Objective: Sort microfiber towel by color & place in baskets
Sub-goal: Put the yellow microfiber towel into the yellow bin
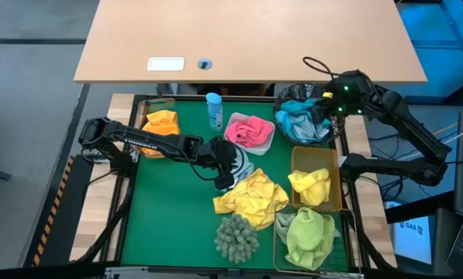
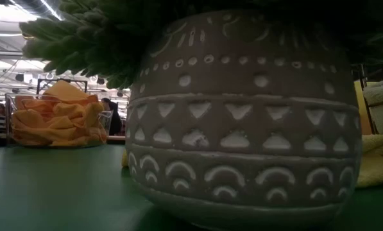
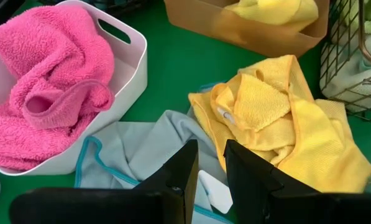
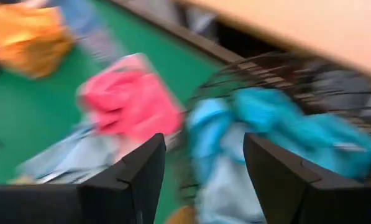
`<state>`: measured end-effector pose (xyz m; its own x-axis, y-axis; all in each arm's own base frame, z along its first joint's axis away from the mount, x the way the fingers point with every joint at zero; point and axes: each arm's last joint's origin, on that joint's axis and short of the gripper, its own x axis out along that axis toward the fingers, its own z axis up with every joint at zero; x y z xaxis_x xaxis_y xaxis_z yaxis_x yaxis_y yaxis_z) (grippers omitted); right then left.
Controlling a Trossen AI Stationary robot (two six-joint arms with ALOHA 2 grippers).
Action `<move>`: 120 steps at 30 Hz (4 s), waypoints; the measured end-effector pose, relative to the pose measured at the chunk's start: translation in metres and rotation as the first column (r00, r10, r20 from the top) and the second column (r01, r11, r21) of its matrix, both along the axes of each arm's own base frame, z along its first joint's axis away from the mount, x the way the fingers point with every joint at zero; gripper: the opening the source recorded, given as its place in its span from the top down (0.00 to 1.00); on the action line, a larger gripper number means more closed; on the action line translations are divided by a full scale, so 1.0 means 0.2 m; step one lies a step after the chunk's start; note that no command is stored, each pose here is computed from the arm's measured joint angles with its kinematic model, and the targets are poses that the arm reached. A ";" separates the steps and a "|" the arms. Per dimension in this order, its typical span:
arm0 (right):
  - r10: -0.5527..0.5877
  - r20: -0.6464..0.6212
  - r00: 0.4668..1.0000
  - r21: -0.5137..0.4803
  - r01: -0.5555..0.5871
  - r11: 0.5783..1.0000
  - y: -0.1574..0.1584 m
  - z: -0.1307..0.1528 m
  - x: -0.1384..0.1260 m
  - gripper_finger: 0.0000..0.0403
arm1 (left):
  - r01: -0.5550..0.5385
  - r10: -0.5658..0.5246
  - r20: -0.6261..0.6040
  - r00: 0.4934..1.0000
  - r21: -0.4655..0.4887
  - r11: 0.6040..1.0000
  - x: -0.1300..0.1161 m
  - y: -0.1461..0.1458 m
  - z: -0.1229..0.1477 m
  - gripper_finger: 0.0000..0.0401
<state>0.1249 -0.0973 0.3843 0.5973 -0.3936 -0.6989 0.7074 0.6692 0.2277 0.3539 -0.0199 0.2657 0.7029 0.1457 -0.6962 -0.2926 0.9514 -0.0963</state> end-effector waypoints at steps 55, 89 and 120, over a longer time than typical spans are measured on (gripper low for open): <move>0.684 -0.182 0.706 -0.032 -0.700 0.714 0.74 -1.08 0.87 0.47 | -0.001 0.001 0.007 1.000 0.004 1.000 0.00 0.00 0.00 0.81; 0.668 -0.267 0.695 -0.031 -0.699 0.714 0.74 -1.19 0.90 0.65 | -0.002 0.002 0.007 1.000 0.004 1.000 0.00 0.00 0.00 0.81; 0.649 -0.017 0.761 0.021 -0.648 0.761 0.72 -0.07 0.68 0.99 | -0.004 0.004 0.008 1.000 0.000 1.000 0.00 0.00 0.00 0.81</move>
